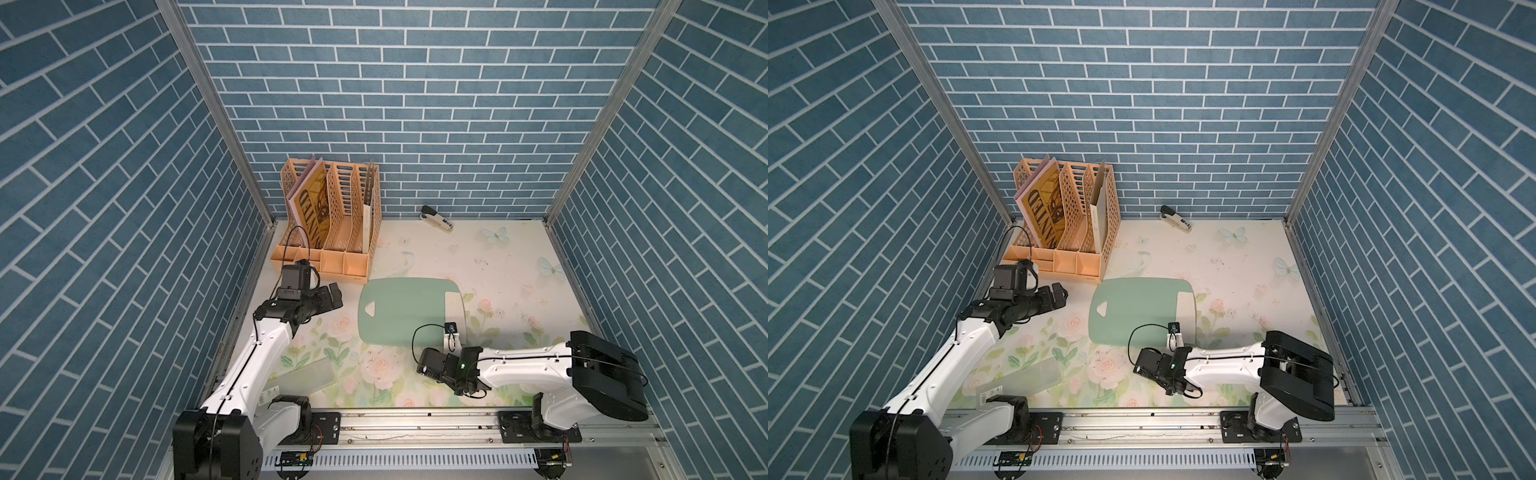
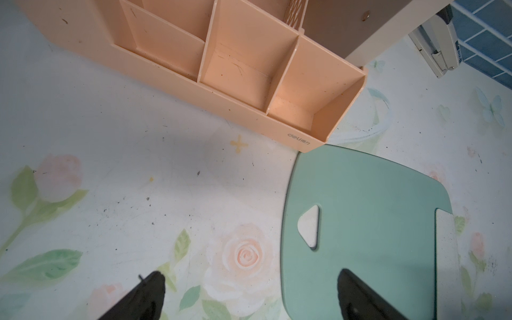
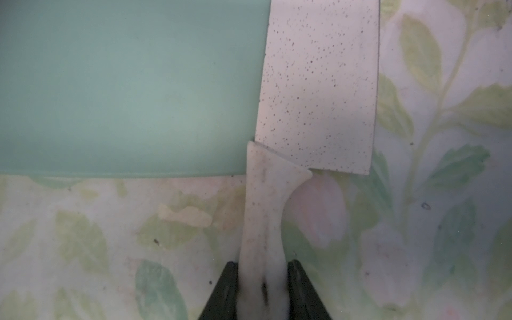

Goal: Align the knife with the edge of the cutting board
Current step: Place the knife at the edge of the cutting board.

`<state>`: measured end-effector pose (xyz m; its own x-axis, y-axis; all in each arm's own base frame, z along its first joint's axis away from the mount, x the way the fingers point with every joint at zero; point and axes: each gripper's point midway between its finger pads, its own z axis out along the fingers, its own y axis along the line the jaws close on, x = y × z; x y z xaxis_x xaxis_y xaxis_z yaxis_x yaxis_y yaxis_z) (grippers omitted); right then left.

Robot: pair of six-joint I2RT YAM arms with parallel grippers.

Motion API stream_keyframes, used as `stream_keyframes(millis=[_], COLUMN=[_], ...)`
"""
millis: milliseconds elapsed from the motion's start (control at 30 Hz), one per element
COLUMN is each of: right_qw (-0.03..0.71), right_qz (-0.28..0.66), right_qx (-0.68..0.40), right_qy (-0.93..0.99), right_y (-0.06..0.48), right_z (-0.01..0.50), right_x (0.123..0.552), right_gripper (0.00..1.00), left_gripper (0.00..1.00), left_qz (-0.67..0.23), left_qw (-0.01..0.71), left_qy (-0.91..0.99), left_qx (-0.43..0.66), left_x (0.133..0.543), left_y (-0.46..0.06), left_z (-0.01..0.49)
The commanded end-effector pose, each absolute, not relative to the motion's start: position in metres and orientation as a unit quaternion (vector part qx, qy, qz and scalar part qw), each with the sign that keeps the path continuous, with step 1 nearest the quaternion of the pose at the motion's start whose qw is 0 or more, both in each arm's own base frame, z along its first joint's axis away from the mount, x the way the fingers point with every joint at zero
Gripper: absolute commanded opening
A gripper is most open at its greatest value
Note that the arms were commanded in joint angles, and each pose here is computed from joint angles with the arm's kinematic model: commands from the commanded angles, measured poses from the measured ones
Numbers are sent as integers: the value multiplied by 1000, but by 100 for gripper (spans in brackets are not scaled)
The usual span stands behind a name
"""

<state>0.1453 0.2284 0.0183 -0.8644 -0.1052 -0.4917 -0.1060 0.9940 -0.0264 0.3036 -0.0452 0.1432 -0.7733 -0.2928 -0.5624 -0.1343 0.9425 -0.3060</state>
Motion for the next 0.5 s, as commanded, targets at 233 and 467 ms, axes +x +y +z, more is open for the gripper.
stream_keyframes(millis=[233, 467], right_qw=[259, 259], right_qz=[-12, -12], right_qx=[-48, -48], right_qy=[965, 965], right_y=[217, 217], right_z=[19, 19], right_x=[146, 146], right_gripper=[0, 0], left_gripper=[100, 100], left_qz=[-125, -125], left_qw=[317, 318], left_qy=[933, 933], left_qx=[-114, -113], left_x=[301, 301], left_y=[-46, -47], left_z=[143, 144])
